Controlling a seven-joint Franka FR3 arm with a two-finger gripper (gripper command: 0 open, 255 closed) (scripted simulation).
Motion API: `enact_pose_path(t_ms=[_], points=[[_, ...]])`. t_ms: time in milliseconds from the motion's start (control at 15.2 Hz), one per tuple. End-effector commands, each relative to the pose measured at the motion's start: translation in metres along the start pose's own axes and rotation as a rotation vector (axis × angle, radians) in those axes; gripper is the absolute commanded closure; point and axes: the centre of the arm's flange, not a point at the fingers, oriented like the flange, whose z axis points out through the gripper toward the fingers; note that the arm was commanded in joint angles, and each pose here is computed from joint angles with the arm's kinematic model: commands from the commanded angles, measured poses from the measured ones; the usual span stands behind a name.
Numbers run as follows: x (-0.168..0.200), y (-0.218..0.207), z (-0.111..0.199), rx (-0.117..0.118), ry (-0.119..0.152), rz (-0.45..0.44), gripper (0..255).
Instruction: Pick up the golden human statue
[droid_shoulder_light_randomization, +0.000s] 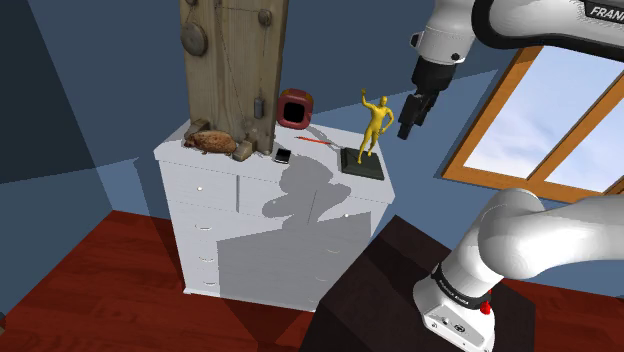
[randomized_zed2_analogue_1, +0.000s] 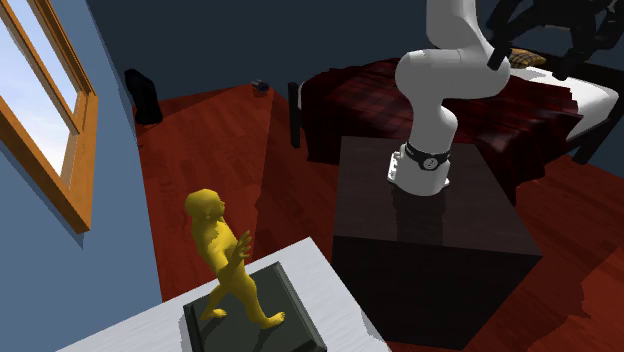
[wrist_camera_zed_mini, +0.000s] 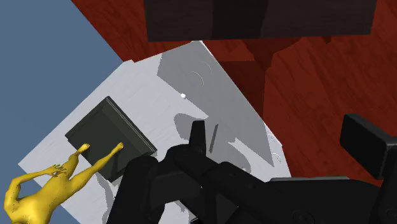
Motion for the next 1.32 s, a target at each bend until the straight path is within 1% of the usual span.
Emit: enact_pose_path(t_ms=[0,1254], points=[[0.0,0.0,0.0,0.0,0.0,0.0,0],[0.119,0.223,0.045,0.047,0.009,-0.078,0]])
